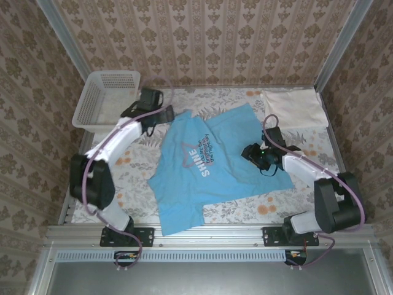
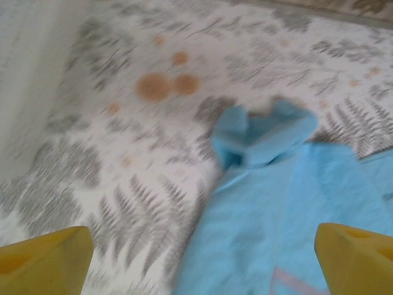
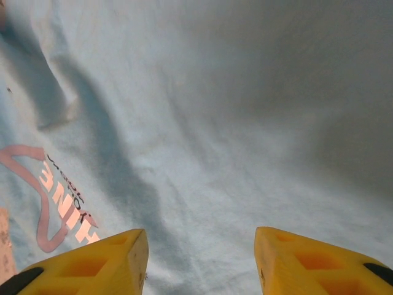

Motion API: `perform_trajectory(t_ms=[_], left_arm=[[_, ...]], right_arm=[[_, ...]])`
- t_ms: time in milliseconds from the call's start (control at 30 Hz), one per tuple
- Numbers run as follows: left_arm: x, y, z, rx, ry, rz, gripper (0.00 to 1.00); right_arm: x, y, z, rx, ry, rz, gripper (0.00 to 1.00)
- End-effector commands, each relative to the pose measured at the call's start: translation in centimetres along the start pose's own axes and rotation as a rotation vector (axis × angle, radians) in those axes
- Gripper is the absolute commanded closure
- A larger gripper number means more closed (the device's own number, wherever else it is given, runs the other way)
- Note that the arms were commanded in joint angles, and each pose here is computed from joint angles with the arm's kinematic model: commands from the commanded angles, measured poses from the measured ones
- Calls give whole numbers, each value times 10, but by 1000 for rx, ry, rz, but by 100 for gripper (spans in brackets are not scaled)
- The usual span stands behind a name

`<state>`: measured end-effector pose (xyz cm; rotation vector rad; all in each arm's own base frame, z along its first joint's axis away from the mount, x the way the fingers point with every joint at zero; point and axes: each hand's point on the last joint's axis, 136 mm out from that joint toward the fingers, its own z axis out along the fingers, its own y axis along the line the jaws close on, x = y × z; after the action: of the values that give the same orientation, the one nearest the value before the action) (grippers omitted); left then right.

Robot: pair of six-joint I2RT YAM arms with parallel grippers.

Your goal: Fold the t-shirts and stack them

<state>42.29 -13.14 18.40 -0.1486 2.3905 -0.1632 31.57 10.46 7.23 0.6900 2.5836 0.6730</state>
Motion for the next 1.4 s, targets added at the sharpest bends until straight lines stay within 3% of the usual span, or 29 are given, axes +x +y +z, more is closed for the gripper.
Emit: perform_trajectory(t_ms=[0, 167, 267, 333, 600, 667, 767, 867, 900, 1133, 1200, 1300, 1367], left_arm=[[76, 21, -8, -2, 212, -115, 9], [147, 26, -14, 125, 357, -190, 16], [170, 22, -10, 185, 407, -194, 15], [169, 18, 0, 224, 421, -223, 16], [141, 19, 64, 210, 419, -308, 33], [137, 13, 76, 227, 432, -306, 39], [129, 10, 89, 205, 417, -273, 60], [110, 11, 92, 116, 355, -206, 93], [100, 10, 88, 82, 324, -172, 100], [-16, 39, 27, -315, -66, 27, 100], [-35, 45, 15, -391, -118, 54, 100], [-38, 56, 23, -463, -104, 81, 70], [-23, 69, 38, -478, -15, 53, 38]], right_arm=[[-17, -26, -32, 133, -103, -2, 47], [-17, -91, -62, 289, -143, 167, 45], [-7, -116, -76, 342, -184, 243, 37], [-1, -127, -83, 350, -200, 278, 30], [-2, -139, -80, 314, -177, 330, 31], [-3, -143, -79, 327, -176, 337, 31], [-1, -151, -76, 336, -160, 369, 31], [2, -157, -73, 353, -133, 382, 31], [3, -159, -73, 357, -126, 382, 31], [8, -155, -53, 318, -31, 360, 34], [12, -156, -44, 307, 13, 363, 35], [19, -153, -35, 284, 68, 362, 36], [16, -145, -31, 247, 61, 334, 36]])
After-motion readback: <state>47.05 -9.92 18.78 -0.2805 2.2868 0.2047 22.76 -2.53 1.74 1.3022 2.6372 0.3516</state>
